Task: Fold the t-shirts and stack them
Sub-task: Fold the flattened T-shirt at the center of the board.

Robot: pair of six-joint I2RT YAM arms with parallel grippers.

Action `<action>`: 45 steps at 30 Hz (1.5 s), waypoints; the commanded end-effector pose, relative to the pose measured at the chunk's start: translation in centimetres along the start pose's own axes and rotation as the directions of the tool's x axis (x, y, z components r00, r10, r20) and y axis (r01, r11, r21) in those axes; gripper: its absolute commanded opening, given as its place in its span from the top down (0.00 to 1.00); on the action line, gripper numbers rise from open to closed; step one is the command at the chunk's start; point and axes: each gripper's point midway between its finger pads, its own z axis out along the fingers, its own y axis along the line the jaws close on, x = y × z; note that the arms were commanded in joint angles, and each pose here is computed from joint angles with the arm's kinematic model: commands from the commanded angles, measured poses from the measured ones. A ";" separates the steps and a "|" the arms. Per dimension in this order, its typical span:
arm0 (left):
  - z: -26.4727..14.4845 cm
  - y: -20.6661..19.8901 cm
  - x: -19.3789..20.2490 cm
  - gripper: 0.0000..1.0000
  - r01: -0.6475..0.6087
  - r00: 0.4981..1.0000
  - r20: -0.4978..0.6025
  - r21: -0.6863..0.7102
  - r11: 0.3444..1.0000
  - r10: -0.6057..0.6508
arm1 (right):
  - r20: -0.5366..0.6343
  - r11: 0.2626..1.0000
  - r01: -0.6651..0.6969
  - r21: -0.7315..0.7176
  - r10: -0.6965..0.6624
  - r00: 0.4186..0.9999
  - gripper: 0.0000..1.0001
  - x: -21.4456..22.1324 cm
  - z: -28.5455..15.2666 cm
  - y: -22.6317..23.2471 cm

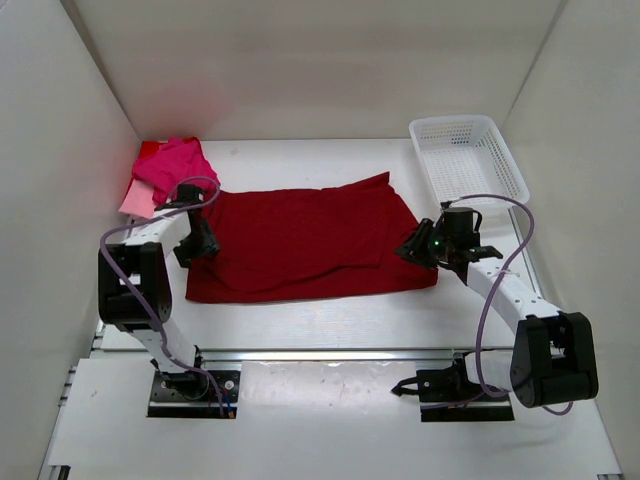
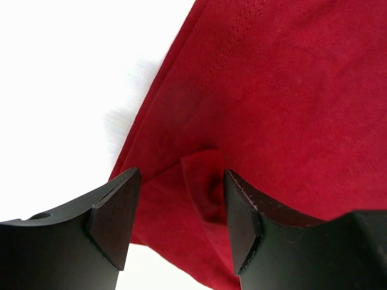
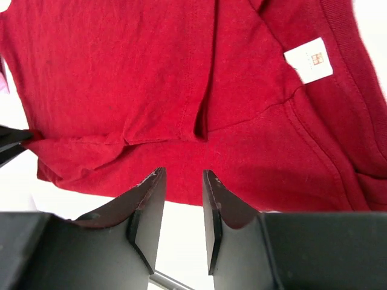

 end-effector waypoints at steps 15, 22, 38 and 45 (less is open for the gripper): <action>-4.9 1.5 -1.0 1.00 -0.007 0.998 0.055 -0.073 0.997 0.011 | -0.047 0.979 0.176 -0.102 -0.182 0.982 0.66 1.7 0.2 2.3; -7.8 4.8 -0.5 1.00 -0.053 0.998 0.029 -0.223 0.973 0.061 | -0.048 0.963 0.248 -0.105 -0.254 0.966 0.64 1.6 1.6 2.9; -0.8 3.4 -4.2 0.44 -0.002 1.000 -0.013 -0.242 0.970 -0.002 | -0.099 0.983 0.158 -0.097 -0.168 0.981 0.62 1.7 5.2 3.0; -4.5 1.3 -7.3 0.01 0.065 0.992 0.115 -0.129 0.990 -0.050 | -0.139 0.989 0.132 -0.065 -0.140 0.980 0.60 3.0 6.6 2.7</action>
